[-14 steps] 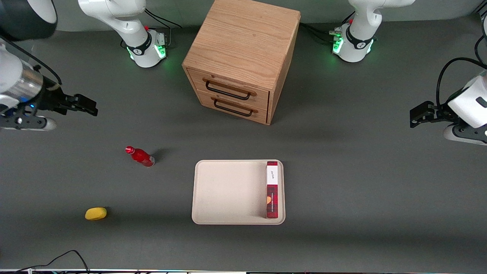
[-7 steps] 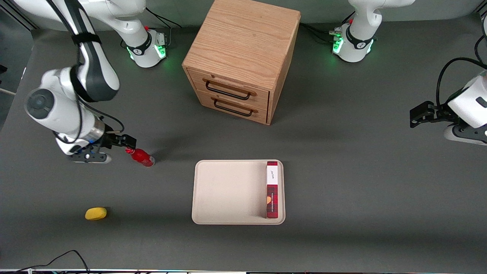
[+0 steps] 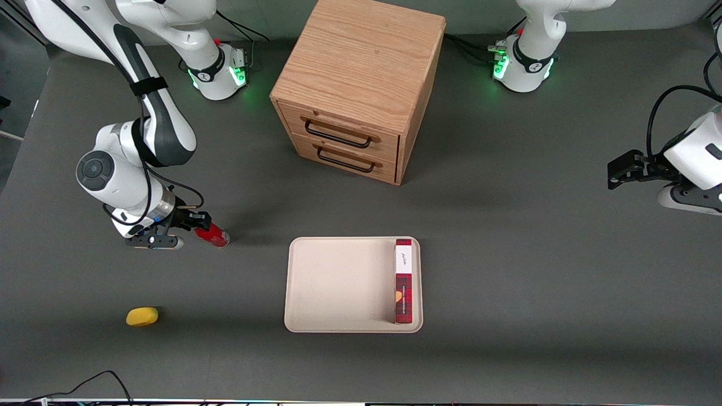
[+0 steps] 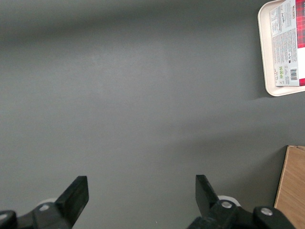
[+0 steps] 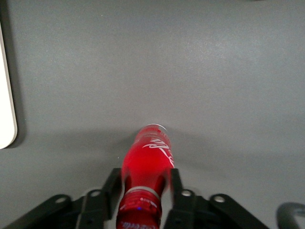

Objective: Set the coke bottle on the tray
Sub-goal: 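Close the right gripper on the red bottle and lift it, then carry the bottle over the cream tray and lower it onto the tray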

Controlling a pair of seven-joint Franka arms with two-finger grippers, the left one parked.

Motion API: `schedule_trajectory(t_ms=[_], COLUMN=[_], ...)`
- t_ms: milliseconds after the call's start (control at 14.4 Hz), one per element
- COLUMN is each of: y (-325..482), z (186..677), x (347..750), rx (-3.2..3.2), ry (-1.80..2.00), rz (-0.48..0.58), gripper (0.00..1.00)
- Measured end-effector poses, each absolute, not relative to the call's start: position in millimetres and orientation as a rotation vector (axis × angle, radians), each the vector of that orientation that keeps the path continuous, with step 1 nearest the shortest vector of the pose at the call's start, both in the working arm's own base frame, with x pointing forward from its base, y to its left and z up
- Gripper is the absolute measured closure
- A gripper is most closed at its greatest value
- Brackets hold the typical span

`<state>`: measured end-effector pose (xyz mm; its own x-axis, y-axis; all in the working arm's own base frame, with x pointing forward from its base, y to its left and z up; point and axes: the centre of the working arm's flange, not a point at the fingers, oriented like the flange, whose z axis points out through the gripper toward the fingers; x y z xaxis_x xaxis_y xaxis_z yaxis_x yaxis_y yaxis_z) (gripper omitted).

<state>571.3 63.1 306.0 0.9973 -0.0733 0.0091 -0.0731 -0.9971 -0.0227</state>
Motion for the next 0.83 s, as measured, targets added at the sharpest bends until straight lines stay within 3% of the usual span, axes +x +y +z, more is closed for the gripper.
schedule_trajectory(t_ms=[69,347,556,833], y=[63.5,65.8,65.7,75.6], z=[307.9,340.0,431.8,569.8], x=[571.0,574.2,587.7,597.6], rx=[-3.117,-3.125,-3.133,-3.130], ry=[0.113,0.105,0.076,0.043], rz=[-0.015,0.039,0.076,0.031], gripper=[0.63,0.63,0.63,0.63])
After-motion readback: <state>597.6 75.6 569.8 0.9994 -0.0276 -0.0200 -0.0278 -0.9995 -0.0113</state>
